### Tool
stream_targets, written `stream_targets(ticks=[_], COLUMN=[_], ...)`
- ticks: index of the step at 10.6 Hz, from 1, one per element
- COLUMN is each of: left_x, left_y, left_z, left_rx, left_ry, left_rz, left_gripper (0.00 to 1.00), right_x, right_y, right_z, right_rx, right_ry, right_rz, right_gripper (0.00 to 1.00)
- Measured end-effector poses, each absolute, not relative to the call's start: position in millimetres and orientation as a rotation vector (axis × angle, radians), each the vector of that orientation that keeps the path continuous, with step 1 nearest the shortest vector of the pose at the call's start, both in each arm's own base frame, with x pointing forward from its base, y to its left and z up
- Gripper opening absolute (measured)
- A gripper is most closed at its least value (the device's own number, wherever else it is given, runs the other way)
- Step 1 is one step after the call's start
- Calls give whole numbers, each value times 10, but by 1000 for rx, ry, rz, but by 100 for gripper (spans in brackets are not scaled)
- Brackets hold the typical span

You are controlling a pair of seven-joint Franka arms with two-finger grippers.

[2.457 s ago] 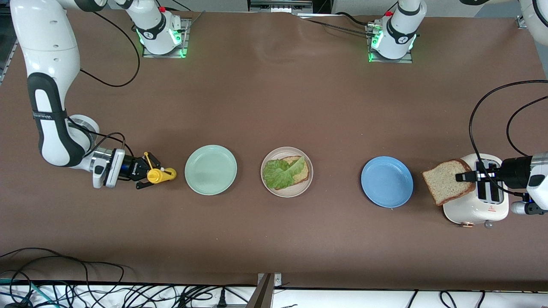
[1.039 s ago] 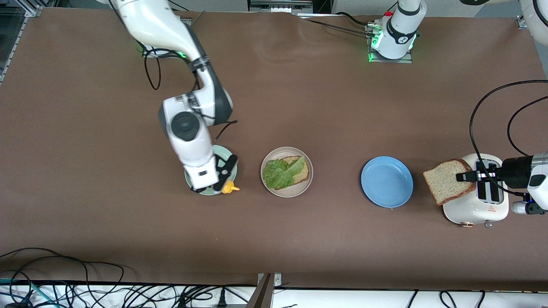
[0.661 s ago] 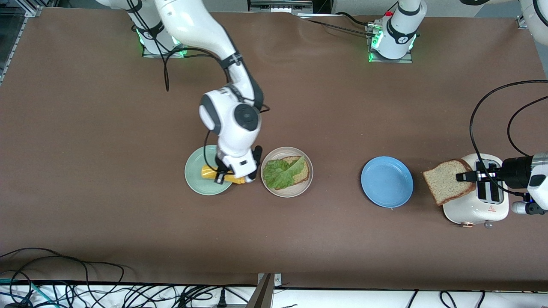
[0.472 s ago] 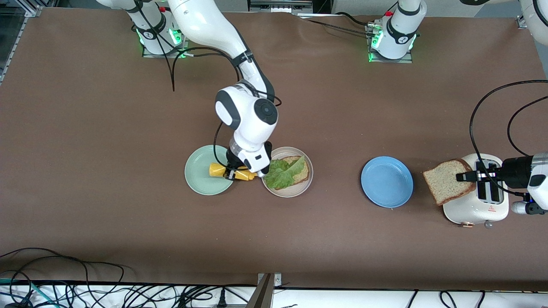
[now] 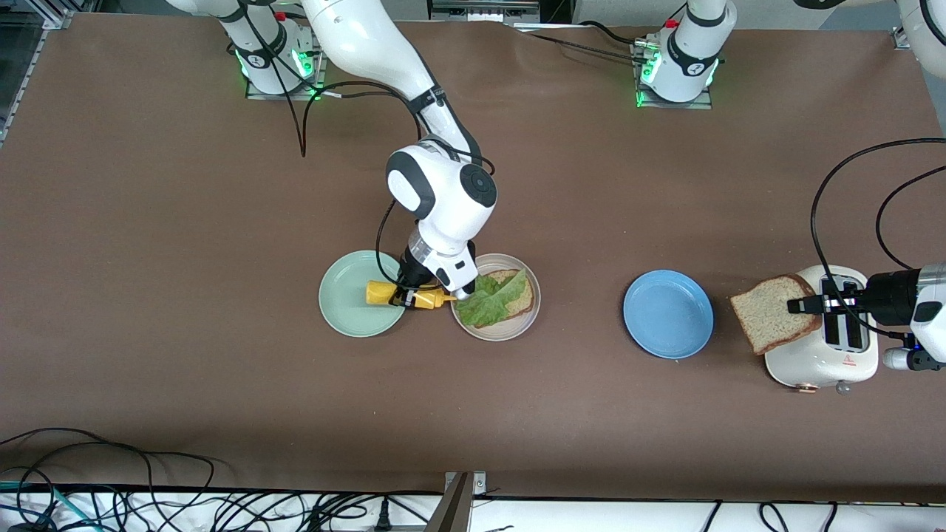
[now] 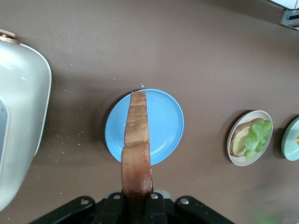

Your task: Make sandwich on beige plate with both arms

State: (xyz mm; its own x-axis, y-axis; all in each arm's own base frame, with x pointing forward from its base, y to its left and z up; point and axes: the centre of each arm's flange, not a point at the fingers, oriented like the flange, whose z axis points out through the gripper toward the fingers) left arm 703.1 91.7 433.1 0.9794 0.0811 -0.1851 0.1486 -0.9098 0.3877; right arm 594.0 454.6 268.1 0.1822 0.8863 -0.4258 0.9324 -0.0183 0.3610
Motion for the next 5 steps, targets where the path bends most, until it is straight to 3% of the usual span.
stream_targets(ticks=[5], left_x=[7031], left_y=[916], left_z=[4331], left_rx=[2716], left_ry=[164], left_rz=[-231], left_gripper=[9], right_x=[6676], right_y=[3537], right_z=[3678], right_rx=[2404], right_ry=[1568], right_rz=[99], right_gripper=[13])
